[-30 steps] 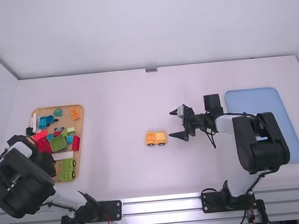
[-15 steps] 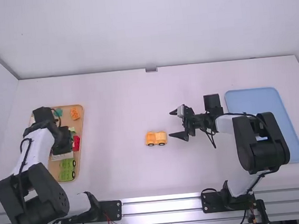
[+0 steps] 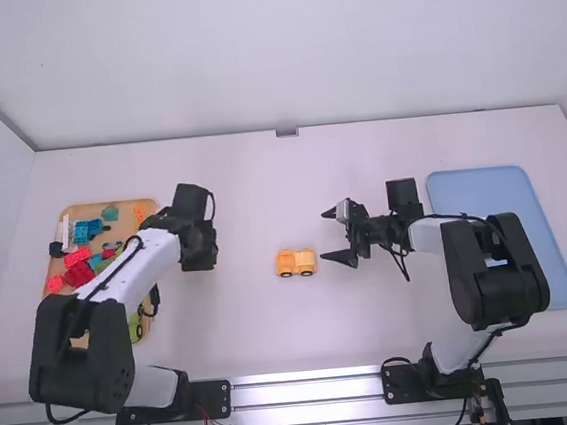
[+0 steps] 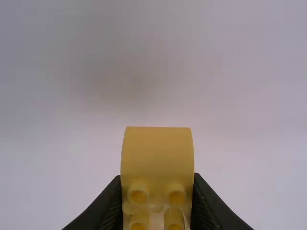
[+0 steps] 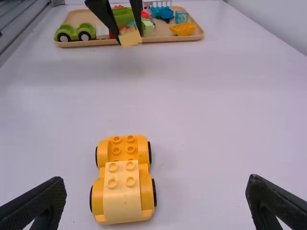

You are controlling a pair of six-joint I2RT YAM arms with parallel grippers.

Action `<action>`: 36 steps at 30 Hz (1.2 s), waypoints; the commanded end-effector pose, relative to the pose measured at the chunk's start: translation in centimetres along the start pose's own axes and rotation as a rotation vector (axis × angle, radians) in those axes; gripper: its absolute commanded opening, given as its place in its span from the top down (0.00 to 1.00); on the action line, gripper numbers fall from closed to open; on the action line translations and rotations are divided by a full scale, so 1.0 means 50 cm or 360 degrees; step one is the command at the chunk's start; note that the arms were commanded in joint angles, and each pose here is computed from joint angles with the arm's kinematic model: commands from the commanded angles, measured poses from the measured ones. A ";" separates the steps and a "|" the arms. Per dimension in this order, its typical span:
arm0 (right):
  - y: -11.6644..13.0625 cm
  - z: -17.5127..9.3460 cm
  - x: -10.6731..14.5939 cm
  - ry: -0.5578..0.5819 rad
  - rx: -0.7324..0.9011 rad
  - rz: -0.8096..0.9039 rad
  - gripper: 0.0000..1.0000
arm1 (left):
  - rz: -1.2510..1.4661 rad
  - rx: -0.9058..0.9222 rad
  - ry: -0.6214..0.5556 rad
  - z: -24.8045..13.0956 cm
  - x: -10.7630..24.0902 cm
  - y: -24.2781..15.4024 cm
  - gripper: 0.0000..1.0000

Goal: Assemble lego blocks to make yellow taxi

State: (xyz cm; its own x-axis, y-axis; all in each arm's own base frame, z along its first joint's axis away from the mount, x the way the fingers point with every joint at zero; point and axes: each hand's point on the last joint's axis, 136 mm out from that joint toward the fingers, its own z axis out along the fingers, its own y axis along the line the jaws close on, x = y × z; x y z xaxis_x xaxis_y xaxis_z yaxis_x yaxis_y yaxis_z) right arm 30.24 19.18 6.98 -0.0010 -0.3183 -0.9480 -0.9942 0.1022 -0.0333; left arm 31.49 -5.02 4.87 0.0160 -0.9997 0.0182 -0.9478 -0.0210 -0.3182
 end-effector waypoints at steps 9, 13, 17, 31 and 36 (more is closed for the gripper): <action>0.006 0.002 0.003 -0.0008 -0.0016 0.0022 0.01 | 0.0017 -0.0103 0.0051 0.056 0.096 0.032 0.98; 0.006 0.002 0.003 -0.0008 -0.0015 0.0023 0.01 | 0.0054 -0.0154 0.0059 0.066 0.134 0.034 0.98; 0.006 0.002 0.004 -0.0008 -0.0016 0.0023 0.01 | -0.0002 -0.0272 0.0018 0.073 0.156 0.049 0.98; 0.006 0.002 0.014 0.0034 -0.0004 0.0054 0.02 | -0.0052 -0.0364 0.0005 0.101 0.173 0.059 0.98; 0.007 0.002 0.015 0.0035 -0.0004 0.0057 0.01 | -0.0061 -0.0397 0.0049 0.100 0.180 0.067 0.37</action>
State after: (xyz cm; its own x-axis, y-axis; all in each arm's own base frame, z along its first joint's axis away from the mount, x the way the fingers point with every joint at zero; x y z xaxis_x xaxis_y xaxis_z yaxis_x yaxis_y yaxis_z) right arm 30.20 19.01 6.49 -0.0244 -0.3390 -0.9405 -0.9933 0.1147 -0.0156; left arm 30.80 -14.13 -0.29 0.0347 -0.9985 0.0421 -0.9931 -0.0392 -0.1101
